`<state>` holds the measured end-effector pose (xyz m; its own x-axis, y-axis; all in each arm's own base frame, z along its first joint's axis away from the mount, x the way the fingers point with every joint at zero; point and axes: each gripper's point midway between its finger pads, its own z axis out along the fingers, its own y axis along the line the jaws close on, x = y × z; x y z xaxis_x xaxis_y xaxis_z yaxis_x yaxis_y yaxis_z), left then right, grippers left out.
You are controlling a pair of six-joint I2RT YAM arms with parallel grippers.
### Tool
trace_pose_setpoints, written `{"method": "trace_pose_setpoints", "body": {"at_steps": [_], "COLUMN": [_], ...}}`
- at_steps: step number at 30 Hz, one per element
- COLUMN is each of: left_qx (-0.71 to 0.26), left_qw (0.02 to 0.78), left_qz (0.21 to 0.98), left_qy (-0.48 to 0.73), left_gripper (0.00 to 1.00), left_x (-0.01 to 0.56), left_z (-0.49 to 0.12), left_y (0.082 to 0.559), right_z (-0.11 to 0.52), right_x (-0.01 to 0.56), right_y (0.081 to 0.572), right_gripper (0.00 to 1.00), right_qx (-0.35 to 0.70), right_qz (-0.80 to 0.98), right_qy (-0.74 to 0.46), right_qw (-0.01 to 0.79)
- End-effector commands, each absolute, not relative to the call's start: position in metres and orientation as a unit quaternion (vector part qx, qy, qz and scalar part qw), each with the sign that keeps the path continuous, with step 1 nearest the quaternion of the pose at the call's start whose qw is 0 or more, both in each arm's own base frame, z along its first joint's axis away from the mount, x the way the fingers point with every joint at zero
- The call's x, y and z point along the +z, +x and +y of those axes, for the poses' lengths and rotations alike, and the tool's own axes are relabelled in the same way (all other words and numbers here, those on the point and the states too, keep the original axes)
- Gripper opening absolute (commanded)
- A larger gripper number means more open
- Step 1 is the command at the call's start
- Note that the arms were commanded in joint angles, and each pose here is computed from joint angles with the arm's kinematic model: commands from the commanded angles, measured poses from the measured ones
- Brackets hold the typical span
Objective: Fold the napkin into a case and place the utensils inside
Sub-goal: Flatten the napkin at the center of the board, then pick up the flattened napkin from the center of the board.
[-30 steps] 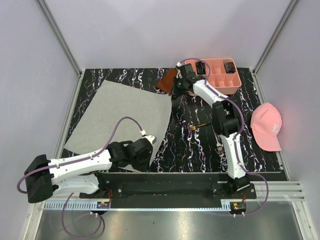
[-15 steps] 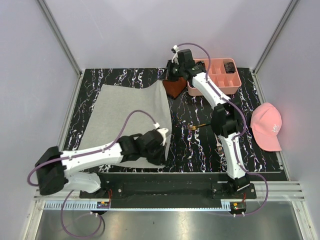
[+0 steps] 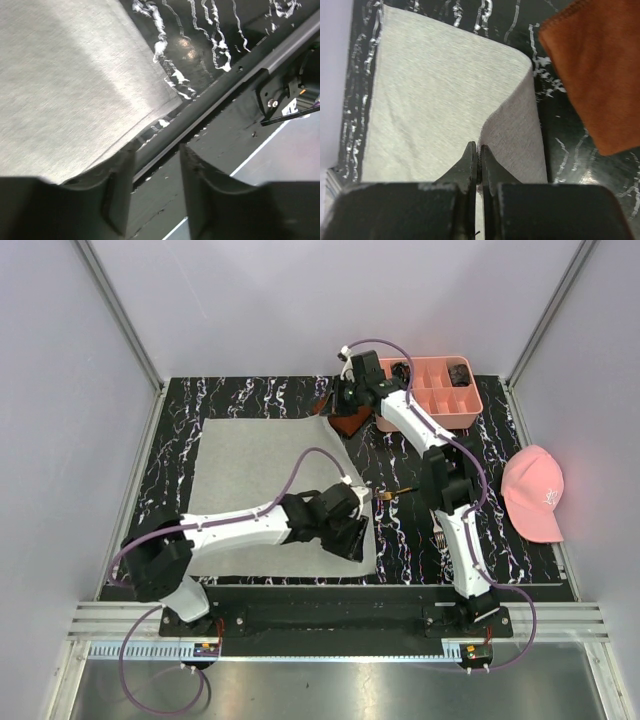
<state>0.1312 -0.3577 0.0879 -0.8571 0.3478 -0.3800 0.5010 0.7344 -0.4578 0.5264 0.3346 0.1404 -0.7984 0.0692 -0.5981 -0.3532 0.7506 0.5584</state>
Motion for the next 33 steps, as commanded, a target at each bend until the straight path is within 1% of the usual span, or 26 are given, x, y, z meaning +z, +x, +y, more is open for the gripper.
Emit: {"method": "trace_pose_setpoints", "body": {"at_steps": [1,2,3,4,7,9,12,13,15,16,17,18,19,20,21,22,23,24,25,26,27,28,30,31,32,33], "left_qx": [-0.304,-0.304,-0.316,-0.303,-0.284,-0.261,-0.202,-0.190,-0.149,-0.135,-0.116,-0.100,-0.080,-0.061,-0.045,-0.042,-0.047,-0.060,-0.081,-0.090,-0.094,-0.101,-0.108,-0.106,-0.104,-0.098], "left_qw": [0.197,0.206,0.218,0.226,0.244,0.250,0.251,0.237,0.222,0.217,0.219,0.212,0.223,0.219,0.211,0.205,0.199,0.197,0.179,0.181,0.175,0.157,0.152,0.153,0.157,0.146], "left_qz": [0.912,0.913,0.908,0.917,0.926,0.932,0.938,0.939,0.934,0.930,0.925,0.921,0.911,0.903,0.899,0.894,0.892,0.900,0.906,0.903,0.903,0.905,0.905,0.904,0.903,0.904], "left_qy": [0.192,0.178,0.165,0.124,0.051,0.007,-0.125,-0.163,-0.236,-0.266,-0.287,-0.313,-0.338,-0.363,-0.382,-0.396,-0.402,-0.385,-0.375,-0.378,-0.381,-0.382,-0.383,-0.385,-0.386,-0.389], "left_gripper": [0.52,0.55,0.67,0.70,0.71,0.70,0.71,0.71,0.71,0.72,0.72,0.72,0.73,0.74,0.76,0.76,0.76,0.74,0.73,0.70,0.65,0.62,0.57,0.56,0.56,0.56], "left_x": [0.141,0.148,0.164,0.167,0.175,0.173,0.157,0.150,0.134,0.129,0.124,0.120,0.121,0.117,0.114,0.111,0.107,0.105,0.100,0.098,0.095,0.087,0.079,0.076,0.074,0.066], "left_z": [-0.323,-0.312,-0.303,-0.279,-0.236,-0.212,-0.146,-0.131,-0.091,-0.080,-0.067,-0.054,-0.041,-0.029,-0.022,-0.019,-0.018,-0.022,-0.032,-0.031,-0.032,-0.035,-0.038,-0.037,-0.035,-0.034], "left_y": [0.172,0.182,0.190,0.211,0.244,0.254,0.270,0.265,0.252,0.246,0.236,0.228,0.223,0.218,0.211,0.208,0.210,0.213,0.216,0.224,0.227,0.230,0.243,0.247,0.253,0.255], "right_z": [0.313,0.312,0.310,0.309,0.304,0.295,0.267,0.249,0.232,0.220,0.212,0.209,0.207,0.209,0.214,0.223,0.230,0.242,0.250,0.263,0.267,0.270,0.282,0.283,0.287,0.286], "right_x": [0.147,0.144,0.143,0.143,0.138,0.133,0.124,0.111,0.116,0.120,0.122,0.136,0.122,0.124,0.149,0.125,0.148,0.146,0.122,0.135,0.132,0.117,0.121,0.107,0.106,0.100], "right_y": [0.534,0.534,0.534,0.534,0.537,0.544,0.557,0.564,0.561,0.560,0.549,0.541,0.524,0.514,0.501,0.477,0.461,0.444,0.422,0.402,0.389,0.369,0.347,0.339,0.332,0.329], "right_gripper": [0.00,0.00,0.00,0.00,0.02,0.05,0.24,0.40,0.62,0.78,0.83,0.84,0.87,0.88,0.88,0.88,0.88,0.88,0.88,0.86,0.84,0.79,0.73,0.70,0.59,0.55], "right_qx": [0.321,0.318,0.314,0.312,0.300,0.277,0.200,0.147,0.099,0.065,0.047,0.042,0.028,0.030,0.050,0.055,0.084,0.114,0.125,0.145,0.148,0.153,0.173,0.181,0.198,0.201], "right_qz": [0.880,0.881,0.882,0.881,0.886,0.893,0.913,0.924,0.935,0.937,0.944,0.944,0.952,0.953,0.949,0.957,0.951,0.952,0.956,0.951,0.952,0.957,0.953,0.954,0.951,0.952], "right_qy": [-0.105,-0.109,-0.115,-0.116,-0.109,-0.096,-0.058,-0.035,-0.020,-0.009,0.003,0.005,0.004,0.012,0.010,-0.002,-0.003,-0.011,-0.022,-0.037,-0.042,-0.050,-0.067,-0.061,-0.063,-0.059], "right_qw": [0.333,0.332,0.333,0.335,0.336,0.342,0.349,0.352,0.340,0.343,0.327,0.328,0.305,0.300,0.313,0.284,0.297,0.286,0.265,0.269,0.264,0.241,0.240,0.233,0.228,0.223]}}
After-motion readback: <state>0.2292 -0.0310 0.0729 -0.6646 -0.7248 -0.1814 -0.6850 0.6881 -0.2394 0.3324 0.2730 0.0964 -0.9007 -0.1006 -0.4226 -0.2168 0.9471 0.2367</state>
